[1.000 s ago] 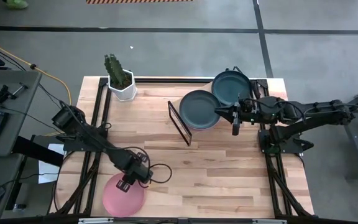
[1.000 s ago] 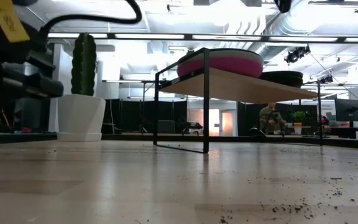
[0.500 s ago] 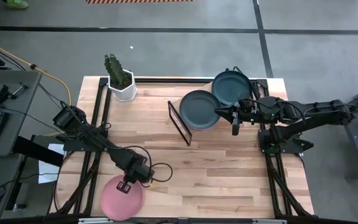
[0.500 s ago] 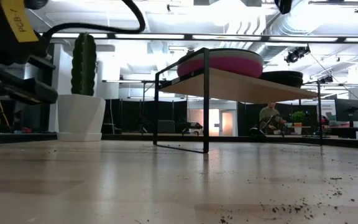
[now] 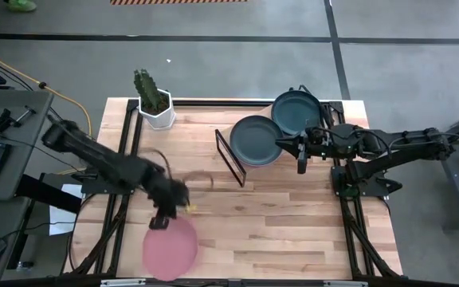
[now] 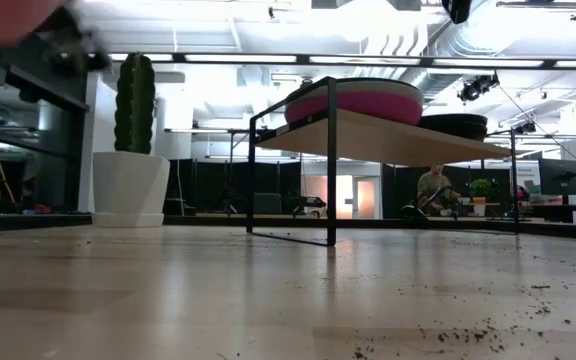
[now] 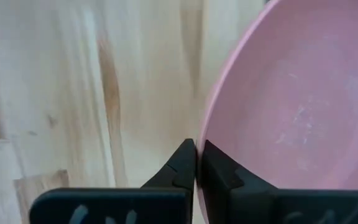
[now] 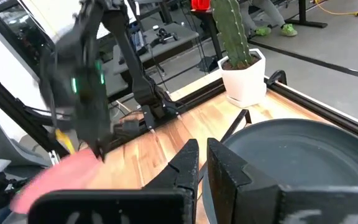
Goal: Place and stack plates onto a shelf
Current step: Stack the pink plate on top of the left black plate on the shelf
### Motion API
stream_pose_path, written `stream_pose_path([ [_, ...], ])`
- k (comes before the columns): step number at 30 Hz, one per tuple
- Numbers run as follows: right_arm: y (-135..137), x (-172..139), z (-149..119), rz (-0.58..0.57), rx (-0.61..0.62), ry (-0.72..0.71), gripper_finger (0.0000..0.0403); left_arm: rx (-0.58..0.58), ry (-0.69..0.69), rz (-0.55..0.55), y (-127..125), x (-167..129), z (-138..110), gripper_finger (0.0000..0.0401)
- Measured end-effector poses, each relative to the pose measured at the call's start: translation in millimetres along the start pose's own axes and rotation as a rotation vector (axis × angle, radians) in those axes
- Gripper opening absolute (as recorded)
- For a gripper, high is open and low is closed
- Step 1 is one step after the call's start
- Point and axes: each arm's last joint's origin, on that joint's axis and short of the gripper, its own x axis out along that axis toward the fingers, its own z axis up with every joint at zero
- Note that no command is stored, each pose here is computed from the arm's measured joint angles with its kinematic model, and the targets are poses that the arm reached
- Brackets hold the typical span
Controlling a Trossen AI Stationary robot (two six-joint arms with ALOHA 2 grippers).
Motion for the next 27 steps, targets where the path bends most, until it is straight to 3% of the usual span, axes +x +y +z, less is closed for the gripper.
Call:
stream_pose_path([
  [4,-0.3,0.0,-0.5,-0.003,-0.008,0.005,0.0016,-0.184,-0.272,-0.003,3.8,-64.6,8.8,0.0002],
  [8,-0.2,0.0,-0.5,-0.003,-0.008,0.005,0.0016,-0.298,-0.532,0.057,13.6,-124.2,24.8,0.0001],
  [14,2.0,-3.6,8.1,0.022,0.0,-0.054,0.0016,-0.423,-0.758,0.195,48.8,-185.4,61.4,0.0001],
  [20,9.8,-19.4,36.1,0.07,-0.028,-0.172,0.0016,-0.425,-0.776,0.34,98.3,-205.3,108.4,0.0001],
  [27,16.3,-35.7,61.6,0.096,-0.061,-0.252,0.0016,-0.468,-0.693,0.386,150.3,-185.9,152.8,0.0],
])
